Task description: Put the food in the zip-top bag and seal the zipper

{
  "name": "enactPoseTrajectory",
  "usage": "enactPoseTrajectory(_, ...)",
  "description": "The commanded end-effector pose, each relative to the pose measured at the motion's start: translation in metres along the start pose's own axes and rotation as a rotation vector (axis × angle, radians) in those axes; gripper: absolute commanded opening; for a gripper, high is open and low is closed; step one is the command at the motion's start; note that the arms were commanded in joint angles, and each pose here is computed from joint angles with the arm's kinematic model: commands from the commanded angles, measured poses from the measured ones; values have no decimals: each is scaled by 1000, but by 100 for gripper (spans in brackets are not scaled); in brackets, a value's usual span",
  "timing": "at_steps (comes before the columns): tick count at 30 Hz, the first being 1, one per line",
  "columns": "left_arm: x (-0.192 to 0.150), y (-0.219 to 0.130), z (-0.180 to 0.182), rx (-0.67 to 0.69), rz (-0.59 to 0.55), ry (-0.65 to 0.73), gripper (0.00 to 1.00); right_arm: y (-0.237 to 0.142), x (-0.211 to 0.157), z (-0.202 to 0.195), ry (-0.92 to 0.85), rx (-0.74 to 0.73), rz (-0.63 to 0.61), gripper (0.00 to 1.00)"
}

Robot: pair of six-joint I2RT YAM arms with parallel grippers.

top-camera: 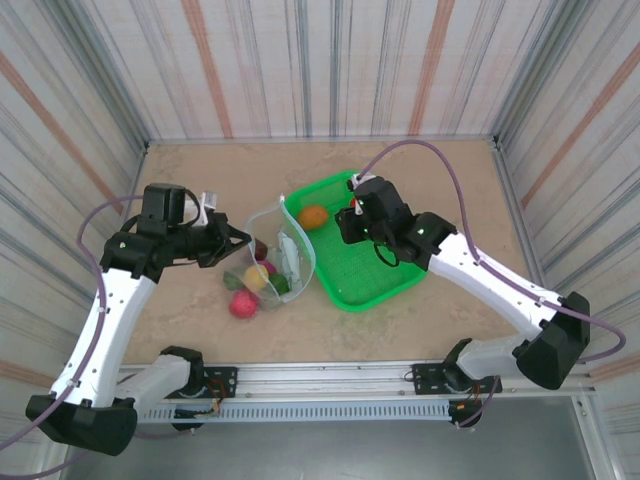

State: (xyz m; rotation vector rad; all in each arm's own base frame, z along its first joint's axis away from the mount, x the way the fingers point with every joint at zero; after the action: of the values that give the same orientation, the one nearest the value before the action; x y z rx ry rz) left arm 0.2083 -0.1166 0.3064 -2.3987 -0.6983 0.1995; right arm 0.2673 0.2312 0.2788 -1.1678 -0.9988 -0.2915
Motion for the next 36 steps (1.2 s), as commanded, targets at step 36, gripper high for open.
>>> enactPoseTrajectory(36,8,-4,-4,18,-19,35,0,199,-74,-106,-70,-303,545,42)
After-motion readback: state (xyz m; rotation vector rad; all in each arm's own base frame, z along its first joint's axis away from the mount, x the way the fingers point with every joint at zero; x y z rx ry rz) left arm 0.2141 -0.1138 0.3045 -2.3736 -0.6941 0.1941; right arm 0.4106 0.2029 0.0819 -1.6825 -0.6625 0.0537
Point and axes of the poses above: each hand's point on the last joint's axis, 136 mm out from that joint toward the fingers, its own y axis out along the fingers, its own z axis along the line the jaws close on, x = y × z, the point moved 5 cm from there along -y, back along the fingers, and after that the axes turned 14 degrees about -y, right-handed, at the moved point
